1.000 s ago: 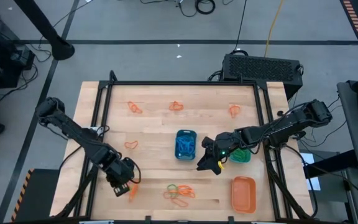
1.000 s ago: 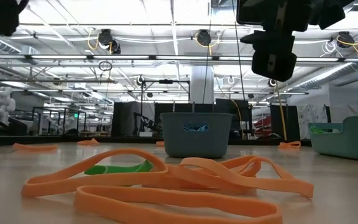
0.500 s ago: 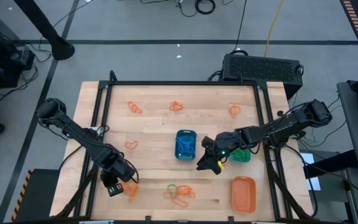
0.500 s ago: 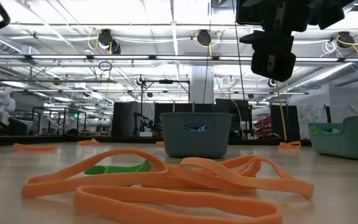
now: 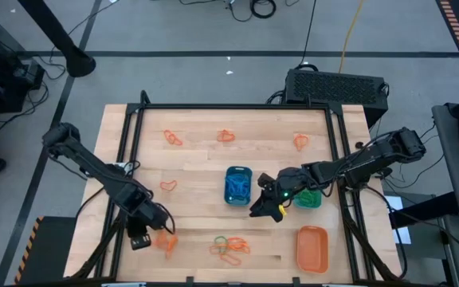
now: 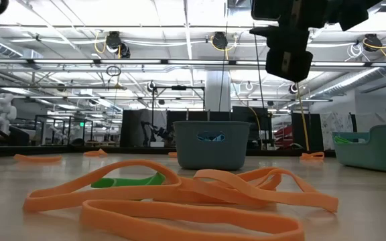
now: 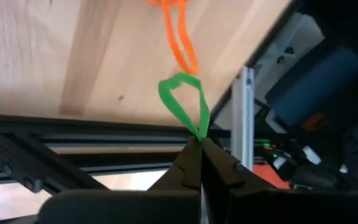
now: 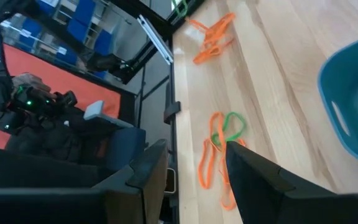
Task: Sort rubber bands into baskets
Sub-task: Put the green rubberband into the light blue bin
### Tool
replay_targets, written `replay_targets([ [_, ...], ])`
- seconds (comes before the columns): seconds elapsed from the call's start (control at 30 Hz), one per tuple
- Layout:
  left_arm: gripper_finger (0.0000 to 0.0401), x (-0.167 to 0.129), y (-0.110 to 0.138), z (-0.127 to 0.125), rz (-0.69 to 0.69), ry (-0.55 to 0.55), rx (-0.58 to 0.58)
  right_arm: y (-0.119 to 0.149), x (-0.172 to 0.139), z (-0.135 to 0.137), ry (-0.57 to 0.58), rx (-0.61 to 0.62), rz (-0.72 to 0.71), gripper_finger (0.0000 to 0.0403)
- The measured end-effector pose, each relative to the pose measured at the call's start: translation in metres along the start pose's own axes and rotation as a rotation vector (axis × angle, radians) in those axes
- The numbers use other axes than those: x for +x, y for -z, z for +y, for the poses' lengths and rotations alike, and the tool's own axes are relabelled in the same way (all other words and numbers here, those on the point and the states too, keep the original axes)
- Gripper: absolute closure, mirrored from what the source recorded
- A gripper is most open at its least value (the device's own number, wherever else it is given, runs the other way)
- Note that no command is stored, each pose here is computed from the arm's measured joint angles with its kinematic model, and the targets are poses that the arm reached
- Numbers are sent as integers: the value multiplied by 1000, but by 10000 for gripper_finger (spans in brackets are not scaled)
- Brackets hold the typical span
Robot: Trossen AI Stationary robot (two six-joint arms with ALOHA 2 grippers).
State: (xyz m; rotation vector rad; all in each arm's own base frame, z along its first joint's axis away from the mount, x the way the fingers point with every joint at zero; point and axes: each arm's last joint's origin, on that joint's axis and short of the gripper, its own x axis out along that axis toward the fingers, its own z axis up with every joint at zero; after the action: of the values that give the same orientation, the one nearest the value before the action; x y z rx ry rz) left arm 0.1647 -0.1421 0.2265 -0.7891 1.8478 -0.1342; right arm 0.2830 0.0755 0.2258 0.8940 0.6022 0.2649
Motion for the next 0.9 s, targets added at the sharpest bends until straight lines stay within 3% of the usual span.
replay_targets([
  [0.2,401,-20,10,5,-155,30,18,-4,0,3,-34,-8,-30,248],
  [0.37,401,-38,5,6,-448,48,69,-11,-2,3,-60,-3,-78,248],
  [0.63,401,-75,-32,-19,-1152,112,252,-25,-6,4,-60,-12,-230,248],
  [0.77,401,-90,-54,-24,-1319,129,280,-29,-7,4,-42,-35,-280,247],
  [0.9,401,-93,-73,-23,-1368,135,263,-35,-8,8,-41,-37,-313,232],
])
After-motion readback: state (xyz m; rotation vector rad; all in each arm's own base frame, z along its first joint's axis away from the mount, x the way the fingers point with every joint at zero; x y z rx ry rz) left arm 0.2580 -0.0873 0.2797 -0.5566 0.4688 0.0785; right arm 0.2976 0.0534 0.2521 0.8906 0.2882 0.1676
